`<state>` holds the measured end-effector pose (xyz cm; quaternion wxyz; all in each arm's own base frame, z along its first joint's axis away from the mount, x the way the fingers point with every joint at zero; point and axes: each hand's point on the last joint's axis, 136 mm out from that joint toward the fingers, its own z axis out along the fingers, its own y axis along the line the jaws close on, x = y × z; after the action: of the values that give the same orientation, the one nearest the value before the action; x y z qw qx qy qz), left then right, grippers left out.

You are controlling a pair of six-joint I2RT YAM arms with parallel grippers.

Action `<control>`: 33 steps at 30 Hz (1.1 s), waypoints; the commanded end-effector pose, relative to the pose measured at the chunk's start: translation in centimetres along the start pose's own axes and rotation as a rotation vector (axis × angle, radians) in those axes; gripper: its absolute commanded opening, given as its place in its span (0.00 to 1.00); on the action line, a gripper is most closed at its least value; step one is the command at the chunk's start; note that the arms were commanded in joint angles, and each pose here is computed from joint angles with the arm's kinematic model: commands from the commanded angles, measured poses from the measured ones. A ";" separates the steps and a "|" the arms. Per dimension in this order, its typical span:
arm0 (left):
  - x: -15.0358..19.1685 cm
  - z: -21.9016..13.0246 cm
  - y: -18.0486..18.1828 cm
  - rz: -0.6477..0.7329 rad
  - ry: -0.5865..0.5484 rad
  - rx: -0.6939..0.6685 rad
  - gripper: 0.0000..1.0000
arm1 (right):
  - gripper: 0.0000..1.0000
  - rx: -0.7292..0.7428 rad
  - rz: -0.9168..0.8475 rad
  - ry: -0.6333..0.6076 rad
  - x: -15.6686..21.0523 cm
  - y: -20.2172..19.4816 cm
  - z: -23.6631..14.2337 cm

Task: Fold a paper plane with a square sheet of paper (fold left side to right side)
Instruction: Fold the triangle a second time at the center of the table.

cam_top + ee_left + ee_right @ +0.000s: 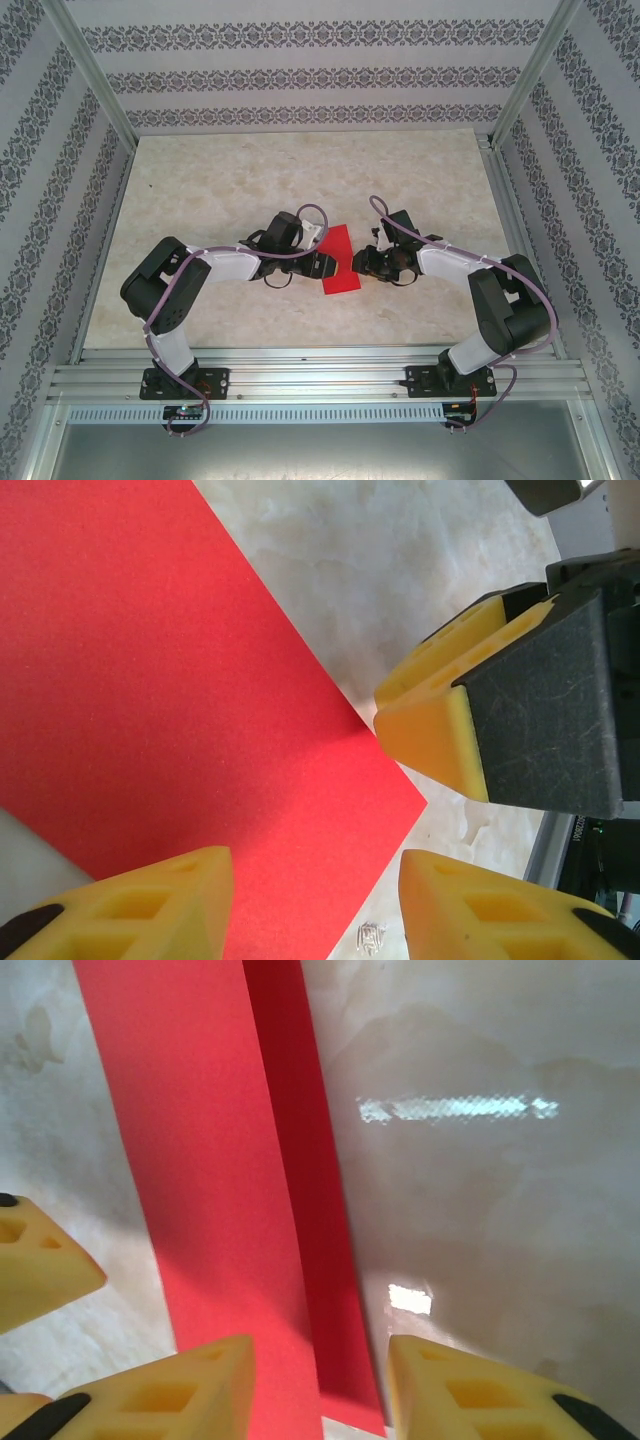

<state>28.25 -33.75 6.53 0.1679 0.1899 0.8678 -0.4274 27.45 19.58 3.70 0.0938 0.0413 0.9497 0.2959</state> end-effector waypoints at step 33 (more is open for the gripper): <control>2.2 1.3 -5.4 0.484 -0.006 -0.241 0.73 | 0.12 -0.136 0.159 0.062 -0.1 3.5 -1.1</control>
<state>23.28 -37.14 8.69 0.2736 0.3564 0.8387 -0.3076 27.14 21.36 5.09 0.0452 0.0968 0.9302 0.3511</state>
